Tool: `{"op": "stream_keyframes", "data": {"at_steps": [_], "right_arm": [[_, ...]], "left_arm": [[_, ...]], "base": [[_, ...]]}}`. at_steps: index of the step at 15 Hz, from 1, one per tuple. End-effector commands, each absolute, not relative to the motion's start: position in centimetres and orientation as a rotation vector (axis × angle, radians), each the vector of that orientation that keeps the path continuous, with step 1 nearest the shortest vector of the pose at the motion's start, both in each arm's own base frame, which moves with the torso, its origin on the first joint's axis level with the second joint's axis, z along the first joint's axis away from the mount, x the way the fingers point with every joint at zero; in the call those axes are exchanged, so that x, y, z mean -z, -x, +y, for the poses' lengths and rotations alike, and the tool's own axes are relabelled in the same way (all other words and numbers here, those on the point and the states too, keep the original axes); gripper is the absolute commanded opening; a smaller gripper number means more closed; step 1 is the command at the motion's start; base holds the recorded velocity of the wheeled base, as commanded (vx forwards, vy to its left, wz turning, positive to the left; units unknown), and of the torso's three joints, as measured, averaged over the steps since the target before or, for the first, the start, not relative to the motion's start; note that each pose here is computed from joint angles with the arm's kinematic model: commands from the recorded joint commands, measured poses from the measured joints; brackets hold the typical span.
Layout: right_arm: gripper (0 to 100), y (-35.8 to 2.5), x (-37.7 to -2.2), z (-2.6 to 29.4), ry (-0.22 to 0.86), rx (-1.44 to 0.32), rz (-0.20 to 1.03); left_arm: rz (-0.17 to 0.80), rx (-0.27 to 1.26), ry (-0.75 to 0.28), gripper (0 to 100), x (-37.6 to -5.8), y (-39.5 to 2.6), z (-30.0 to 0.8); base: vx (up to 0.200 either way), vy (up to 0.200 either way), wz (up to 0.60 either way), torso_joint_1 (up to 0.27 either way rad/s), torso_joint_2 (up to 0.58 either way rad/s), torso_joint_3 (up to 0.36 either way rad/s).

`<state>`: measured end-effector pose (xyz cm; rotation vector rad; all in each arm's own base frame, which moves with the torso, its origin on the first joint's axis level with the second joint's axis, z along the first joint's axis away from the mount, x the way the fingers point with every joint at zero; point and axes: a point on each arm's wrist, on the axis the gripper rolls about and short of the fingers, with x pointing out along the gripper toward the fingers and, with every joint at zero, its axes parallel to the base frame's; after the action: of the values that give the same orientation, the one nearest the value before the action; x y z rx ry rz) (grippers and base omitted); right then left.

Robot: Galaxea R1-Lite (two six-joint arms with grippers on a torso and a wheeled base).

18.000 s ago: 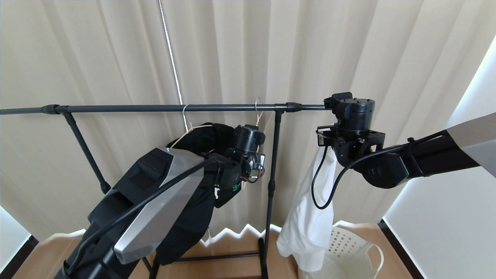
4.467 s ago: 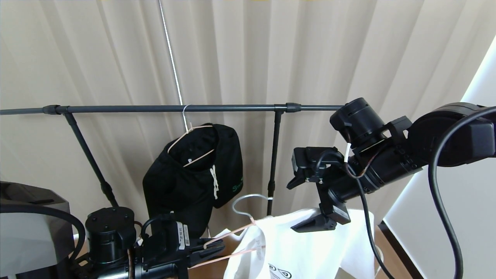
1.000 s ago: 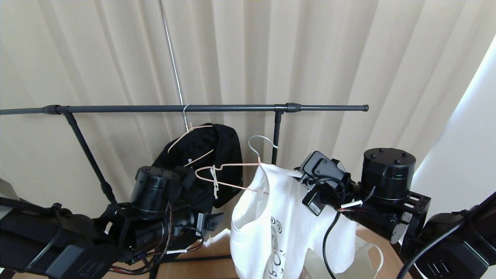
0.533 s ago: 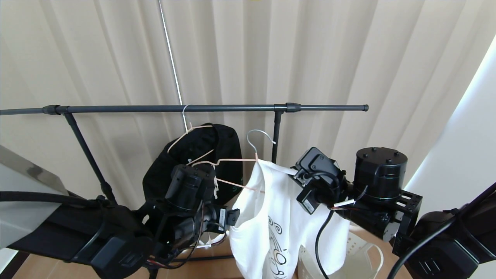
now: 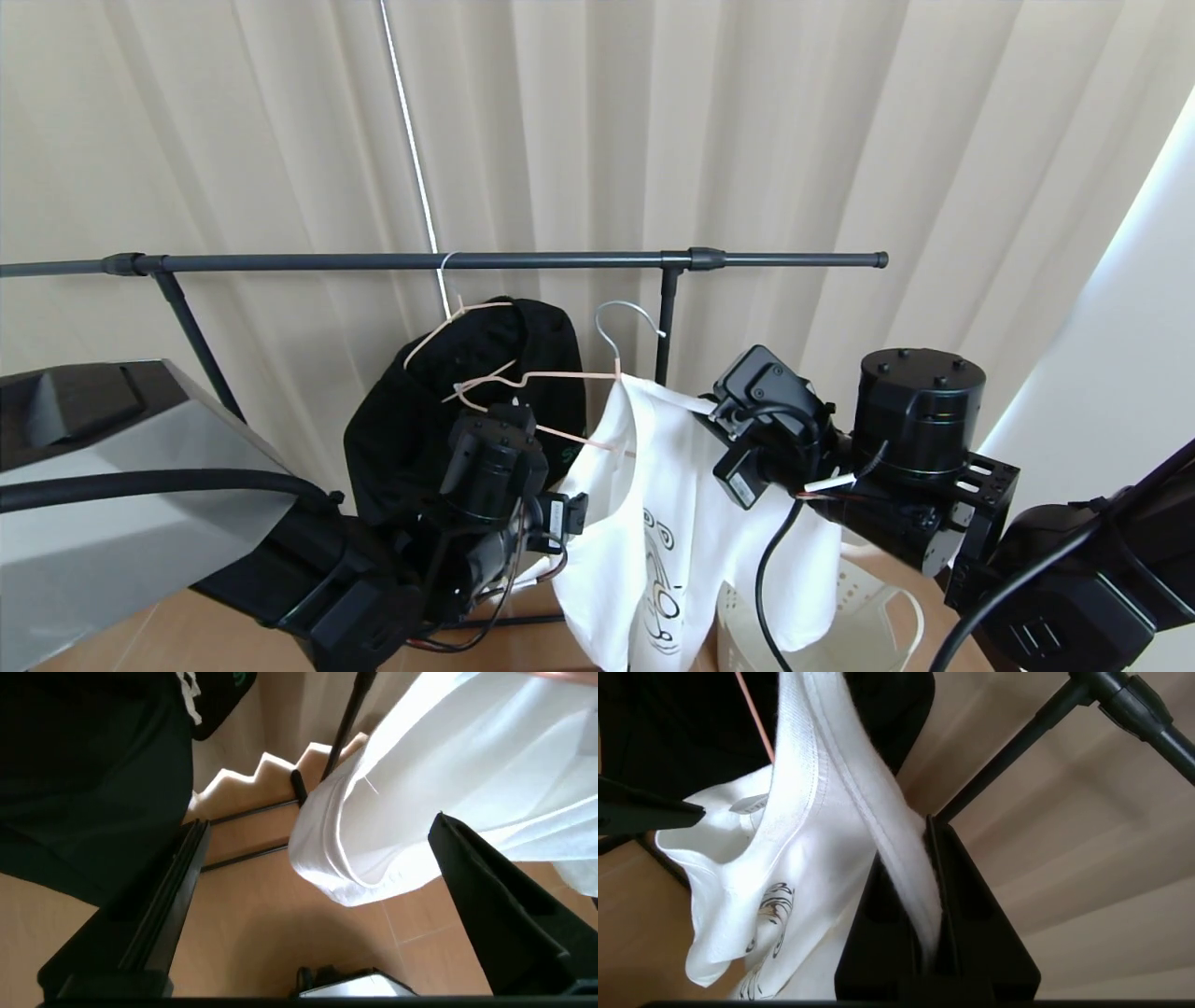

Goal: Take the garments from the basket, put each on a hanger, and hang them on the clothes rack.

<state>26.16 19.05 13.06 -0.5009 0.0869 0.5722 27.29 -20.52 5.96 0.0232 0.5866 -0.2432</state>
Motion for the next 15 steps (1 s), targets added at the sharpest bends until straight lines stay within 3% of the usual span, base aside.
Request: {"op": "stream_keyframes", "data": {"at_steps": [1, 14, 15], "right_arm": [[0, -26.1, -13.0, 19.1, 0.502, -0.574, 0.088], [0, -25.5, -13.9, 18.9, 0.494, -0.579, 0.064], [0, -25.5, -13.9, 18.9, 0.494, -0.579, 0.063]], "left_arm": [[0.603, 0.237, -0.034, 100, -4.8, -27.6, -20.6], [0.622, 0.19, -0.053, 100, -2.4, -28.3, -20.5], [0.619, 0.189, -0.052, 0, -2.5, -28.4, -20.5]], "base": [[0.0, 0.0, 0.0, 0.0, 0.0, 0.0], [0.0, 0.0, 0.0, 0.0, 0.0, 0.0], [0.0, 0.0, 0.0, 0.0, 0.0, 0.0]]}}
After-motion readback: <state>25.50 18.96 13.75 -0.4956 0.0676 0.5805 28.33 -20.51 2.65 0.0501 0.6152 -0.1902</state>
